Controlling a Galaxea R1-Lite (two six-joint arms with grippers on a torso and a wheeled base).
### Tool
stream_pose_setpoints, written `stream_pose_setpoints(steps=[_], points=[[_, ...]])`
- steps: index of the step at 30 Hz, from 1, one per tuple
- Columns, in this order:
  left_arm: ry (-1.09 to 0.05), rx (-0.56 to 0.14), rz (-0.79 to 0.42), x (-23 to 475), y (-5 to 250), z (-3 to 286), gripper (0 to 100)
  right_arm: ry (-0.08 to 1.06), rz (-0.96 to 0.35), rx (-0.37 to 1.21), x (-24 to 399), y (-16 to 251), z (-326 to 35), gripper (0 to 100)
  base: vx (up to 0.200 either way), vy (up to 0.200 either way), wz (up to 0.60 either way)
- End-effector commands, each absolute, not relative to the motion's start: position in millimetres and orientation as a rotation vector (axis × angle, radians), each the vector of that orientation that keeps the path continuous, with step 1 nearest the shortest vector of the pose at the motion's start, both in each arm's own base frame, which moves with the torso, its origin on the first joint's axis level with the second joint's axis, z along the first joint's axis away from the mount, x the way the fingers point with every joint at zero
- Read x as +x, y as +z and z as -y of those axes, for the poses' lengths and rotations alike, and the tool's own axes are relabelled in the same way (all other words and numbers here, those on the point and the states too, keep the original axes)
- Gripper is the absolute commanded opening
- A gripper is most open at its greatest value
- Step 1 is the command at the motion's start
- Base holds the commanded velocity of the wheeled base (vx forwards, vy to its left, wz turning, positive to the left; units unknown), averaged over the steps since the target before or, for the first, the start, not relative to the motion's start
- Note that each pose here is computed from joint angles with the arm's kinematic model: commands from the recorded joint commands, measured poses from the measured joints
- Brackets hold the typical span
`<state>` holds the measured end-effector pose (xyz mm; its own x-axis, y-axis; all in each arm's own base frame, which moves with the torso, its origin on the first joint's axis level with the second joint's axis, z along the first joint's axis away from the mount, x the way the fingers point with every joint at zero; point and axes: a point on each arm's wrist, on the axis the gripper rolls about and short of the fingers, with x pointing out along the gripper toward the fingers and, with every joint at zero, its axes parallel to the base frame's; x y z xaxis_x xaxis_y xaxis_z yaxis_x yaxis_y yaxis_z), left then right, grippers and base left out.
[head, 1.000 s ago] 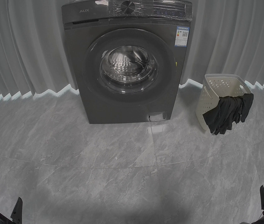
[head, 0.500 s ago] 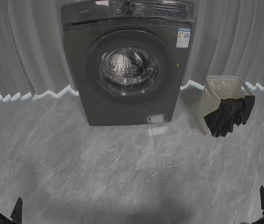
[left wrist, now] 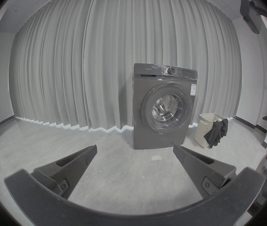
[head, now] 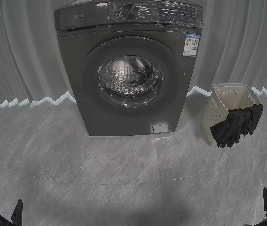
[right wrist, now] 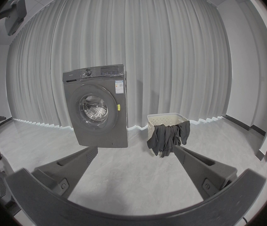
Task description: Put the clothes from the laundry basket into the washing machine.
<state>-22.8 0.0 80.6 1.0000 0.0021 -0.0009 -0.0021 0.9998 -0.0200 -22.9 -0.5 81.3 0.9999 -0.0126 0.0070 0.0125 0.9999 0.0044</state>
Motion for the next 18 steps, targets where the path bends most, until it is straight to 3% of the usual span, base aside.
stream_pose_setpoints(steps=[1,10,18], points=[[0.003,-0.02,0.0,-22.9,75.7,0.0,100,-0.014,0.006,0.005,-22.8,76.1,0.5,100,0.0,0.0,0.0],[0.003,-0.023,0.0,-22.9,75.7,0.0,100,-0.011,0.008,0.005,-22.8,76.3,0.5,100,0.0,0.0,0.0],[0.003,-0.028,0.0,-22.9,75.7,0.0,100,-0.011,0.008,0.005,-22.8,76.3,0.5,100,0.2,0.0,0.0]])
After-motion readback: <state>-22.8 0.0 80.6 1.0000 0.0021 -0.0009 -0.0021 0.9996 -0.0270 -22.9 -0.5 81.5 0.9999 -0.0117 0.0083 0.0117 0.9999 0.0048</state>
